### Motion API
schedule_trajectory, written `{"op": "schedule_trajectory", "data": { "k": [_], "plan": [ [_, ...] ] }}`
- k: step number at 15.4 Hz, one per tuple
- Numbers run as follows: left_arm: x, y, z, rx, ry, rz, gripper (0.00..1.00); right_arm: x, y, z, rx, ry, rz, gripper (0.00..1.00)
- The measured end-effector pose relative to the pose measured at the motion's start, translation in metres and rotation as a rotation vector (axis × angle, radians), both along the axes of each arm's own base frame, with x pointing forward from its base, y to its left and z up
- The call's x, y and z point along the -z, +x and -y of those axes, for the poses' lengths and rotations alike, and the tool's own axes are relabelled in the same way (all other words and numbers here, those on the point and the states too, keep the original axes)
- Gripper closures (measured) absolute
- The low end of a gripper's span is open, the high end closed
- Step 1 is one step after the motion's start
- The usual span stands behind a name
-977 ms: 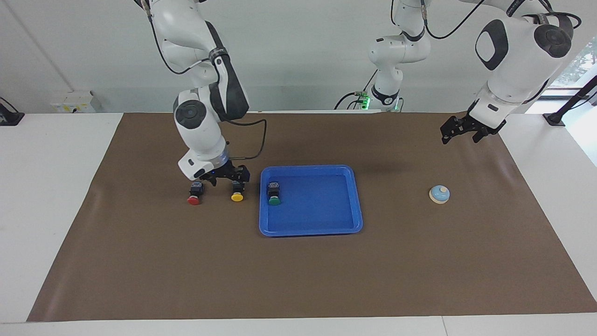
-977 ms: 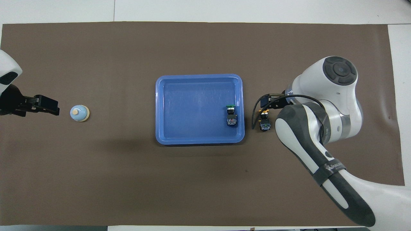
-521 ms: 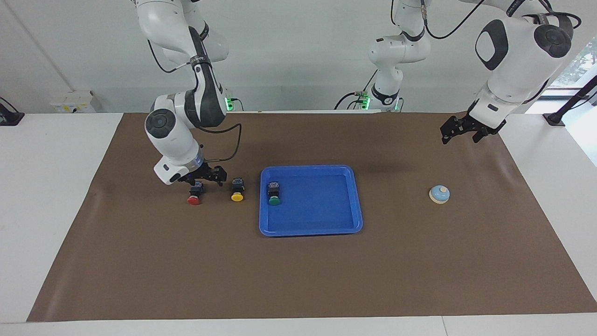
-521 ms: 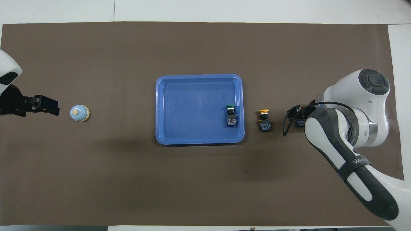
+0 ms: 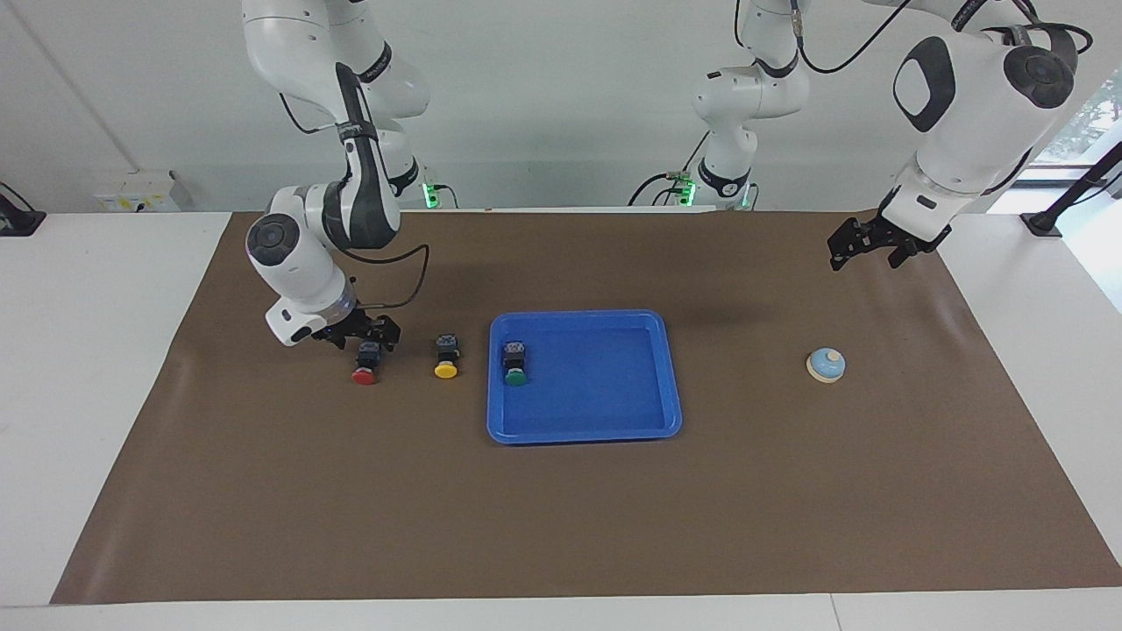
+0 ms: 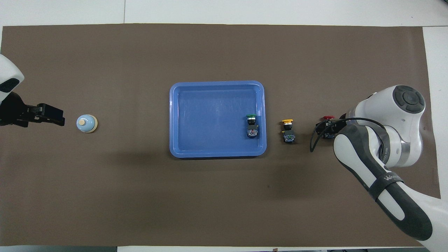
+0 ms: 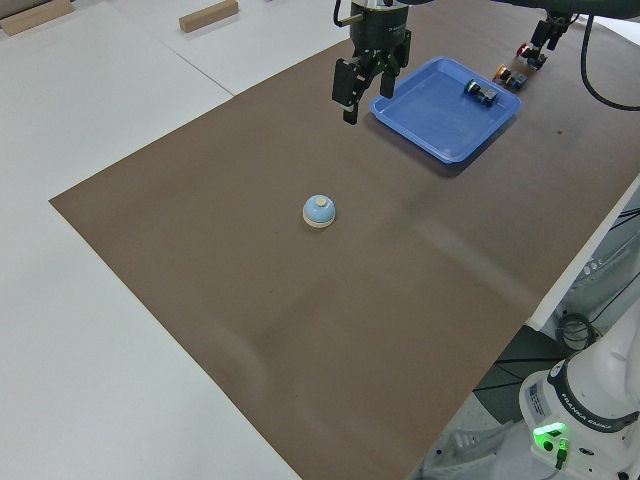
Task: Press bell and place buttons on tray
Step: 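Move the right gripper to the red-capped button and grasp it, then carry the red button into the tray beside the green one and release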
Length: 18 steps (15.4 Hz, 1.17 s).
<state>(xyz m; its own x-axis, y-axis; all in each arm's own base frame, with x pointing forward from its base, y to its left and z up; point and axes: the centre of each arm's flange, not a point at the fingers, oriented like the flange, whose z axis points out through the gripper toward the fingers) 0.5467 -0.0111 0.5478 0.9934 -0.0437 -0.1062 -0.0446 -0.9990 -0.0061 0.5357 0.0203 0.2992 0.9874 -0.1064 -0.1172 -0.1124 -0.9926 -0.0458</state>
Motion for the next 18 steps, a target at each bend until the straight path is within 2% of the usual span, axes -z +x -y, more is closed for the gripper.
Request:
{"op": "schedule_trajectory", "data": {
  "k": [1, 2, 4, 6, 9, 12, 15, 18],
  "plan": [
    [0.0, 0.0, 0.0, 0.0, 0.0, 0.0, 0.0, 0.004, -0.002, 0.0, 0.0, -0.001, 0.002, 0.04],
    [0.0, 0.0, 0.0, 0.0, 0.0, 0.0, 0.0, 0.005, -0.003, 0.0, 0.0, -0.001, 0.003, 0.12],
    [0.0, 0.0, 0.0, 0.0, 0.0, 0.0, 0.0, 0.006, -0.004, 0.0, -0.006, -0.001, 0.004, 0.37],
    [0.0, 0.0, 0.0, 0.0, 0.0, 0.0, 0.0, 0.006, -0.004, 0.0, -0.023, 0.001, 0.005, 0.58],
    [0.0, 0.0, 0.0, 0.0, 0.0, 0.0, 0.0, -0.001, -0.001, -0.002, -0.034, 0.003, 0.017, 0.59],
    [0.0, 0.0, 0.0, 0.0, 0.0, 0.0, 0.0, -0.038, 0.02, -0.024, -0.075, 0.007, 0.021, 0.59],
    [0.0, 0.0, 0.0, 0.0, 0.0, 0.0, 0.0, -0.092, 0.04, -0.083, -0.085, 0.009, 0.051, 0.59],
    [0.0, 0.0, 0.0, 0.0, 0.0, 0.0, 0.0, -0.106, 0.039, -0.168, -0.103, 0.016, 0.078, 0.59]
  ]
}}
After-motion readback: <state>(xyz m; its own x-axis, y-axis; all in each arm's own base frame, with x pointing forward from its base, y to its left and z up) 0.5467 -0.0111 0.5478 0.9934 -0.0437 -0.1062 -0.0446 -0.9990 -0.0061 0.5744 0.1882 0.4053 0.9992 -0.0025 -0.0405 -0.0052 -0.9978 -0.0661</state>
